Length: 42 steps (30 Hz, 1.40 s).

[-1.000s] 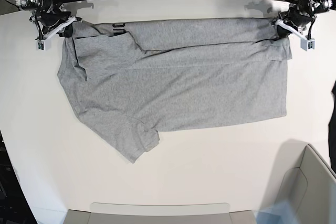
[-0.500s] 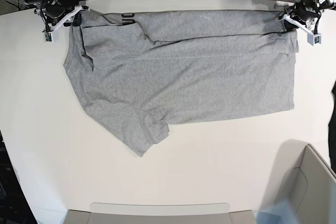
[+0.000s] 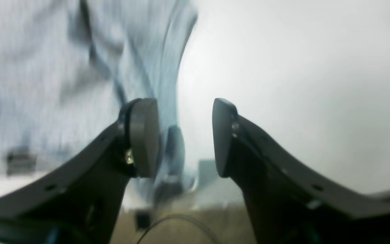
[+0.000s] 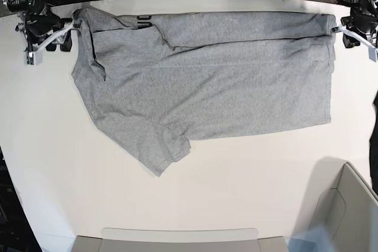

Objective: Fold the T-shirt properly
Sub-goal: 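Reach both grippers down to the hem corners of the shirt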

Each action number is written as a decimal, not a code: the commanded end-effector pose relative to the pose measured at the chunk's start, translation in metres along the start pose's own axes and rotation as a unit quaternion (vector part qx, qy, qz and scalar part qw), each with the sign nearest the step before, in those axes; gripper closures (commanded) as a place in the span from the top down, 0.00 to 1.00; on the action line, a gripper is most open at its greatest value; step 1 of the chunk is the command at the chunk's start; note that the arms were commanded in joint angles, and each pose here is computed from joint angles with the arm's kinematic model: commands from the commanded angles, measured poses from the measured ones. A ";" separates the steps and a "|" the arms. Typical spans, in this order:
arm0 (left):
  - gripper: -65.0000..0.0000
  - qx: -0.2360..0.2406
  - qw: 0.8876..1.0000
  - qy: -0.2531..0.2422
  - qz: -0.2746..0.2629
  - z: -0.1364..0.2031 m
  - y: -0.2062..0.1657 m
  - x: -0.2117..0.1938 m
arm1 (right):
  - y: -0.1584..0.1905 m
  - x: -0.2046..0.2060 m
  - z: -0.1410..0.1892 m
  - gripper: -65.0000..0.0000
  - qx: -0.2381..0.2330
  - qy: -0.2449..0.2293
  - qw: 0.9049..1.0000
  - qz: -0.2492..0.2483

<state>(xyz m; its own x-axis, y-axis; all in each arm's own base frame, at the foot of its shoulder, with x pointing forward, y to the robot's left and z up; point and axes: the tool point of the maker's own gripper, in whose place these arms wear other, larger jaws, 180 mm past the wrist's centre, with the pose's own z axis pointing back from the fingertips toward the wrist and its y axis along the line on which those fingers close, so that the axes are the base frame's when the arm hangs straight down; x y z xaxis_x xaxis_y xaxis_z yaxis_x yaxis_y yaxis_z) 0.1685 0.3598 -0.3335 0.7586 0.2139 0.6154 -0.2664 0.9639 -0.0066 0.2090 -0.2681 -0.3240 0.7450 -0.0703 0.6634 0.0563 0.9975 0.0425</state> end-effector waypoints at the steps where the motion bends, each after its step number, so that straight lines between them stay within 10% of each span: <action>1: 0.19 -0.007 0.999 -0.034 -0.006 0.001 -0.005 0.023 | 0.004 0.034 0.002 0.41 0.007 -0.048 0.999 0.020; 9: 0.19 -0.072 0.996 -0.052 -0.024 -0.019 -0.059 0.065 | 0.068 0.117 -0.069 0.41 0.096 -0.067 0.990 0.084; 22: 0.19 -0.099 0.993 -0.060 -0.003 -0.025 -0.081 0.066 | 0.109 0.074 -0.155 0.41 0.116 0.057 0.990 0.065; 28: 0.19 -0.090 0.994 -0.065 -0.017 -0.022 -0.074 0.073 | 0.136 0.013 -0.127 0.41 0.119 0.067 0.985 0.107; 32: 0.19 -0.085 0.994 -0.070 -0.023 -0.021 -0.070 0.077 | 0.143 0.003 -0.091 0.41 0.111 0.037 0.992 0.052; 42: 0.19 -0.103 0.991 -0.073 -0.033 -0.024 -0.086 0.084 | 0.136 0.065 -0.070 0.41 0.098 -0.055 0.993 0.028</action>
<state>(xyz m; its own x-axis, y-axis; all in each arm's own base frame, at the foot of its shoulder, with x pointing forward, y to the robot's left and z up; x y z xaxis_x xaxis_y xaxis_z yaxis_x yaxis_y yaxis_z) 0.2634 0.2951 -0.3121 0.6993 0.1546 0.6979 -0.0903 0.9876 -0.1283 0.3000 -0.1352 -0.3441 0.7160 -0.0241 0.6977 -0.1155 0.9815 0.1525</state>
